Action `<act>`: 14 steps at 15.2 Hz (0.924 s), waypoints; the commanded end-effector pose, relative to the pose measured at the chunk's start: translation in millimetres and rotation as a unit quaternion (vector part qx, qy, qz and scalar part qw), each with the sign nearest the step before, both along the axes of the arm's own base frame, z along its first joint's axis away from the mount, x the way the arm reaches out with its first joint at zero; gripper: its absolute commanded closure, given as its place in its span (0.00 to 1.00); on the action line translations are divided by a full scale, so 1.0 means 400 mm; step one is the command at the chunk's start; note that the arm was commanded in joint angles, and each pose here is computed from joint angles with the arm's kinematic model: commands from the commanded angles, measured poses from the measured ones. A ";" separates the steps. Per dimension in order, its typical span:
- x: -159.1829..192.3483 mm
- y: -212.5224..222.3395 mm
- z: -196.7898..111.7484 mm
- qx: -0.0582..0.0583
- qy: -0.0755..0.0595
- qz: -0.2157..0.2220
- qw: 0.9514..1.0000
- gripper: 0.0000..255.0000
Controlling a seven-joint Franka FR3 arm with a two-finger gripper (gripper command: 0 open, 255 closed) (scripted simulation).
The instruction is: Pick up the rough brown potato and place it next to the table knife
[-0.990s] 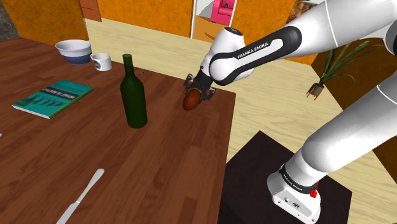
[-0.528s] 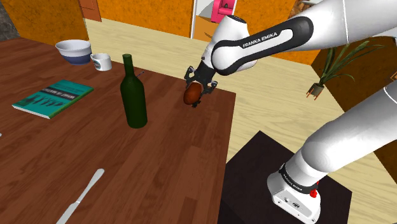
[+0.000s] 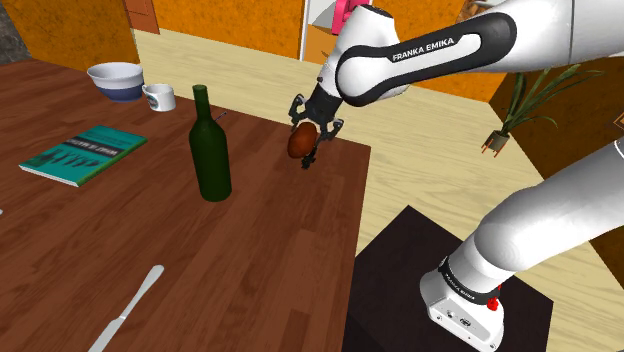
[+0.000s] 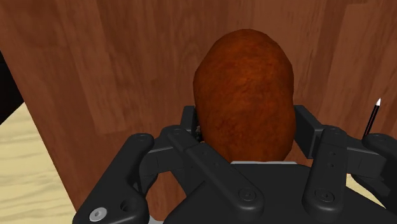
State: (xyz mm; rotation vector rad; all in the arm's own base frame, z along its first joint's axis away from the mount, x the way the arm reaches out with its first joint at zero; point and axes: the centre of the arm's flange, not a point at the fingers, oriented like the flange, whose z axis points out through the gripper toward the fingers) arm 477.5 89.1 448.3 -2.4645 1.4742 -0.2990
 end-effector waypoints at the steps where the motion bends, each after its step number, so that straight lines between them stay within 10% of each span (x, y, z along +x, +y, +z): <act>1: -0.025 0.055 0.000 0.000 0.000 0.000 1.000 1.00; 14: -0.218 0.438 0.002 0.000 0.000 0.000 1.000 1.00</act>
